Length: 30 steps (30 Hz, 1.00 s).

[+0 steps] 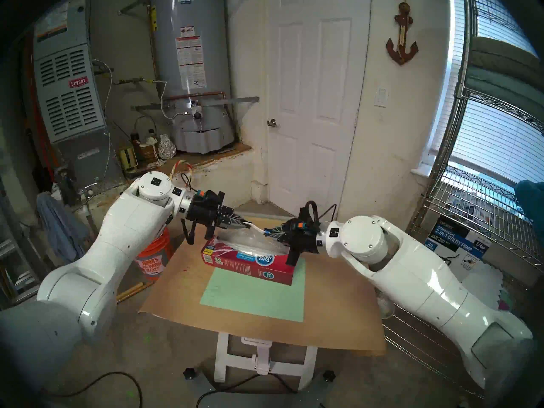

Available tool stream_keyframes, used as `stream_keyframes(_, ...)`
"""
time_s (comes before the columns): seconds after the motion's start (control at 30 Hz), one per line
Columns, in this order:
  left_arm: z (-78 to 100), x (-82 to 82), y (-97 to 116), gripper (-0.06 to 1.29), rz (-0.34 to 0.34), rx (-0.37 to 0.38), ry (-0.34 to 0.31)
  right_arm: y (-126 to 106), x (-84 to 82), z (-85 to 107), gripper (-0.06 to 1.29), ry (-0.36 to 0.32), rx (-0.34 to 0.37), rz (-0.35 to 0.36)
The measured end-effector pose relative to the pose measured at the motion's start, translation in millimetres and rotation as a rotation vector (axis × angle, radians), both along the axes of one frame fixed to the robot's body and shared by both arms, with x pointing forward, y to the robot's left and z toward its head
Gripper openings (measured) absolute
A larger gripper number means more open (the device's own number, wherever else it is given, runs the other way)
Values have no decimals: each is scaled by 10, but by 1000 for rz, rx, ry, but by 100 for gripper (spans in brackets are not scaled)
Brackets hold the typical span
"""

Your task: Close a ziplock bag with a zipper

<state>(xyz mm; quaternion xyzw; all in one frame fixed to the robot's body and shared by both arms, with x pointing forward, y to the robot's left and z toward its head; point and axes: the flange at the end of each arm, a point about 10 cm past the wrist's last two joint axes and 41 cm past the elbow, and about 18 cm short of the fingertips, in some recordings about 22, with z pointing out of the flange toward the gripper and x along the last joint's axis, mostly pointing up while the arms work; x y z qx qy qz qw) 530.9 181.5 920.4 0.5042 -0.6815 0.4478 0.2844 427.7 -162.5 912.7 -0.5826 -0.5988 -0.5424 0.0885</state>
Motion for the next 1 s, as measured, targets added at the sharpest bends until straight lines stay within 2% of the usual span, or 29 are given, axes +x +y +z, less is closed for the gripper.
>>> stream_keyframes(0.37, 29, -46, -11, -2, -29, -9, 8, -124, 23, 14, -3, -18, -30, -18)
stream_keyframes(1.0, 10, -188, -2, -2, -42, -55, 45, -729, -121, -17, -3, 8, -69, -96)
